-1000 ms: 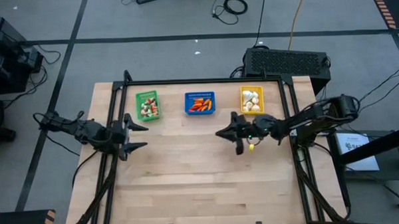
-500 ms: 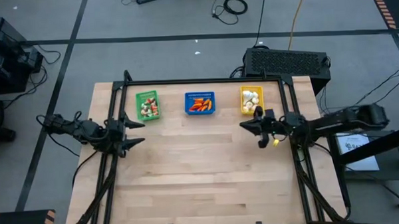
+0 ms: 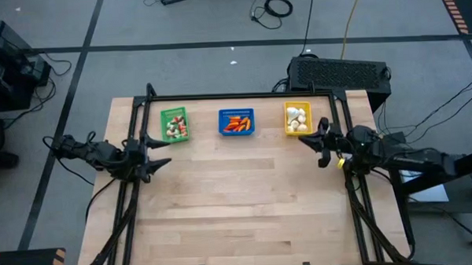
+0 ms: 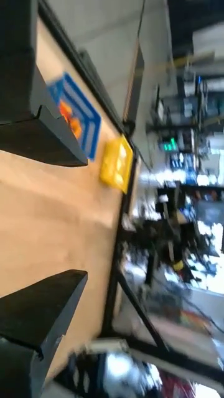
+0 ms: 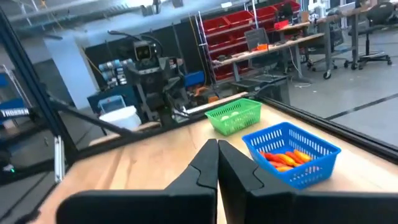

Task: Sort produce into baskets
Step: Return to Home Position

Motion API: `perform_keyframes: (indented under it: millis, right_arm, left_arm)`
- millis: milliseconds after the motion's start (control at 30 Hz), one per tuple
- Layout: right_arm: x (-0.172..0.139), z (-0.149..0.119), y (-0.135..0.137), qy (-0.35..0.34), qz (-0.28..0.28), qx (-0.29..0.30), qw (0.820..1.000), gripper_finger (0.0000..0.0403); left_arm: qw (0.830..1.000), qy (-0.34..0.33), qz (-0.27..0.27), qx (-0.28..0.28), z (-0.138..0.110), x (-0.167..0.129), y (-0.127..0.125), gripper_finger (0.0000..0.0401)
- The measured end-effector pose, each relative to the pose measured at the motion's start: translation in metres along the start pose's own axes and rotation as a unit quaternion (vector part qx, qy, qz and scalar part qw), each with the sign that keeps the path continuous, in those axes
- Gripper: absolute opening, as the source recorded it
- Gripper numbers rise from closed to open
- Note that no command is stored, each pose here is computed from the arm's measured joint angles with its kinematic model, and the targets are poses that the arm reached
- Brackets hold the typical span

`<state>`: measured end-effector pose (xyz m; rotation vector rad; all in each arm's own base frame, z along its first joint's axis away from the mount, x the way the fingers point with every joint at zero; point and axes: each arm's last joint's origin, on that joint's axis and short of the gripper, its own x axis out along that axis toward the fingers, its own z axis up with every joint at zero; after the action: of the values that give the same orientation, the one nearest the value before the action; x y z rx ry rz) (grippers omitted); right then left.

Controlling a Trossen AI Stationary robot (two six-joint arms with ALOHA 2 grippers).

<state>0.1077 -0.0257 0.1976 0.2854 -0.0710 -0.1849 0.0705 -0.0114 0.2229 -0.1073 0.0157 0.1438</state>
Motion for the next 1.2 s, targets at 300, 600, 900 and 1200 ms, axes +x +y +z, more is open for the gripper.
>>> perform_keyframes:
  millis: [300,600,900,1200]
  right_arm:
    - [-0.003,-0.029,-0.010,0.028,-0.037,-0.016,0.999,0.0000]
    - [-0.003,-0.022,-0.007,-0.004,-0.014,-0.023,1.000,0.0000]
    - [-0.003,-0.021,-0.005,-0.009,-0.002,-0.044,0.999,0.0000]
    - [-0.003,-0.022,-0.005,-0.005,-0.006,-0.064,0.998,0.0000]
  left_arm:
    - [0.998,0.011,0.047,0.032,-0.004,0.001,0.003,0.0294]
    - [0.996,-0.079,-0.043,-0.003,-0.041,0.021,-0.007,0.0294]
    - [0.993,-0.044,-0.105,-0.024,-0.049,0.023,-0.009,0.0294]
    - [0.995,-0.017,-0.094,-0.028,-0.054,0.024,-0.008,0.0294]
